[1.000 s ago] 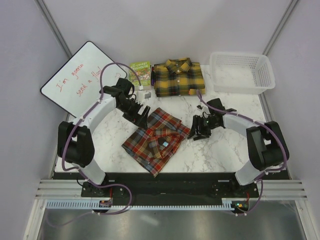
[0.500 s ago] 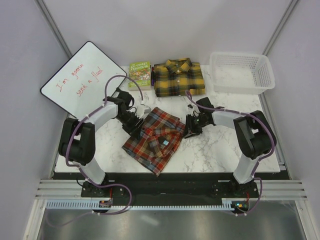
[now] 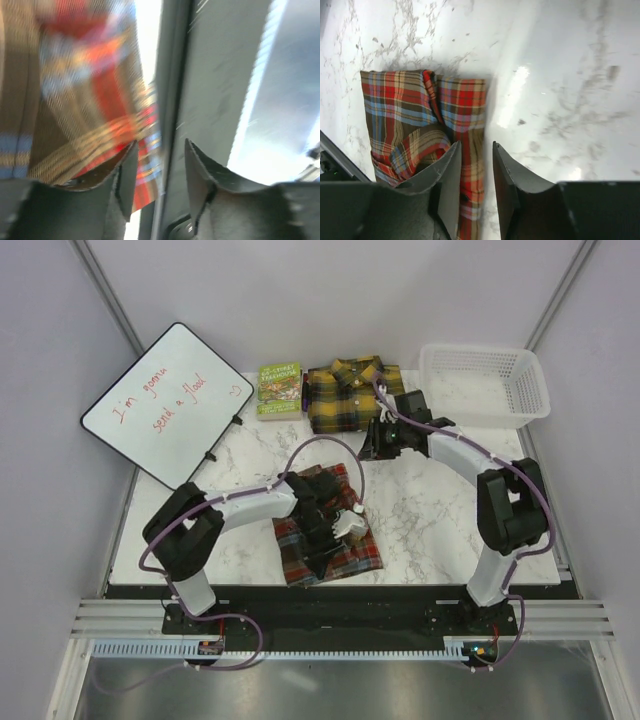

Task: Fold and stack the long sleeve shirts
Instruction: Fold the shirt

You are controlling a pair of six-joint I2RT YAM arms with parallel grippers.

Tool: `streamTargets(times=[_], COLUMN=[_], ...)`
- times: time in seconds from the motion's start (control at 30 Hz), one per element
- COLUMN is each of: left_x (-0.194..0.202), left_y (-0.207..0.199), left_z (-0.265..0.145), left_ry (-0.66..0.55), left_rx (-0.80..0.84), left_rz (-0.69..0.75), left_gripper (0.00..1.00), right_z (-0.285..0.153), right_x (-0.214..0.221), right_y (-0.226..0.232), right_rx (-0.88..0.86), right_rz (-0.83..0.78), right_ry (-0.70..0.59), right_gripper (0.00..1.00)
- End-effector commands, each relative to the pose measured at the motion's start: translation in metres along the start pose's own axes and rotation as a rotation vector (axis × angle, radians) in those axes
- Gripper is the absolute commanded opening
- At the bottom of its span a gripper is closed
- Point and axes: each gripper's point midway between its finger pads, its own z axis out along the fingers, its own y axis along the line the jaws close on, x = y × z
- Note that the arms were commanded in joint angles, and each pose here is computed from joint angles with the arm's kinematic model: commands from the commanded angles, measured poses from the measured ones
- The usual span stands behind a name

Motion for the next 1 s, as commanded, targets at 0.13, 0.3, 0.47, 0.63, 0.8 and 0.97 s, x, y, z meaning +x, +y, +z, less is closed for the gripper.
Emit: streamTargets(times=[0.13, 0.3, 0.47, 0.63, 0.8, 0.97], left_x=[-0.112, -0.102, -0.067, -0.049, -0.031, -0.017], left_y=[-0.021, 0.06, 0.102, 0.108, 0.104, 0.103], left_z=[-0.1, -0.175, -0.223, -0.234, -0.236, -0.239], left_ry=[-0.44, -0.629, -0.782, -0.824, -0.838, -0.849], left_rx=[0.081, -0.089, -0.171, -0.221, -0.269, -0.319], left_rz=[-0.012, -0.215, -0.407, -0.448, -0.471, -0.475], left_gripper=[0.62, 0.72, 0.86, 0.93, 0.97, 0.99], right_z=[-0.091, -0.083, -0.075, -0.055, -0.041, -0.029], right_x=[0.045, 0.131, 0.171, 0.193, 0.193, 0.173], right_y=[-0.013, -0.005, 0.008, -0.003, -0.001, 0.003], right_rx=[0.017, -0.063, -0.12, -0.094, -0.131, -0.168], right_rz=[-0.115, -0.099, -0.088, -0.072, -0.035, -0.098], right_ry=[0.116, 0.342, 0.456, 0.527, 0.575, 0.568], right_gripper=[0.52, 0.53, 0.55, 0.54, 0.48, 0.2])
